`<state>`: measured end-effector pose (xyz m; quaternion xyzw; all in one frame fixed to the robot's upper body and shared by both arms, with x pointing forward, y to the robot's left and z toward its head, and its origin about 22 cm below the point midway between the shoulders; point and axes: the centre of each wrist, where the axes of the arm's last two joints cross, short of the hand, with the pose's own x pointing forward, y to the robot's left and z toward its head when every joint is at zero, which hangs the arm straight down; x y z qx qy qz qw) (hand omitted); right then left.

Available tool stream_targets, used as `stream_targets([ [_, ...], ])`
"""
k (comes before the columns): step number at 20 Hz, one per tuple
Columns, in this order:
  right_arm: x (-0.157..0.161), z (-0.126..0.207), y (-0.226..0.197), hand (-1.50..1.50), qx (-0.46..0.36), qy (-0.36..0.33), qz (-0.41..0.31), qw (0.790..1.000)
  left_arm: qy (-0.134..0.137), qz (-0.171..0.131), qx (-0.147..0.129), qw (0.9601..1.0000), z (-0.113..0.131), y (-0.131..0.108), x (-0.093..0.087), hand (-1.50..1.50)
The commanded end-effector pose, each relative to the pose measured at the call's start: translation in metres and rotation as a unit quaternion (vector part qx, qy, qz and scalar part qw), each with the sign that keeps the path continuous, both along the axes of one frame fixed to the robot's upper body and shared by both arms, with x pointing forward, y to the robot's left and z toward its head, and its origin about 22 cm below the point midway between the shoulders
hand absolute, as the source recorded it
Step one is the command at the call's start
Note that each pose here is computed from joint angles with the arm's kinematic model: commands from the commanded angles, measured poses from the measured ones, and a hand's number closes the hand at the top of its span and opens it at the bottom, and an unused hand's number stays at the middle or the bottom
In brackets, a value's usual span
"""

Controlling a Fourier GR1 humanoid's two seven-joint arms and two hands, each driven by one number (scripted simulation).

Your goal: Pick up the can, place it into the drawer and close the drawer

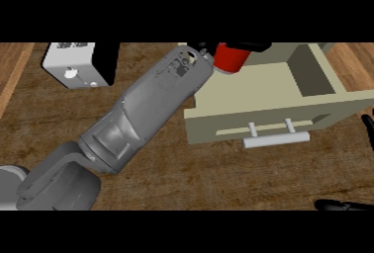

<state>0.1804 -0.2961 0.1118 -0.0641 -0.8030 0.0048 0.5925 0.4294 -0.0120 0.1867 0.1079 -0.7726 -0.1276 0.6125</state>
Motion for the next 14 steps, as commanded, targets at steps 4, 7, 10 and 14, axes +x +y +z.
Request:
stream_targets([
  [4,-0.005,0.011,0.004,-1.5,-0.006,-0.009,0.013,1.0,-0.003,0.034,0.001,0.9994,-0.019,0.009,0.003,-1.5],
  [7,0.0,-0.006,0.007,-1.5,-0.006,-0.008,0.007,1.0,0.005,0.034,0.004,0.9994,-0.02,0.005,-0.001,-1.5],
  [10,-0.001,0.004,0.003,-1.5,-0.002,-0.01,0.009,1.0,-0.001,0.048,0.002,0.9989,-0.018,0.006,0.001,-1.5],
  [14,0.001,0.006,0.009,-1.5,-0.008,-0.014,0.017,1.0,-0.006,0.057,-0.004,0.9983,-0.023,0.007,0.0,-1.5],
])
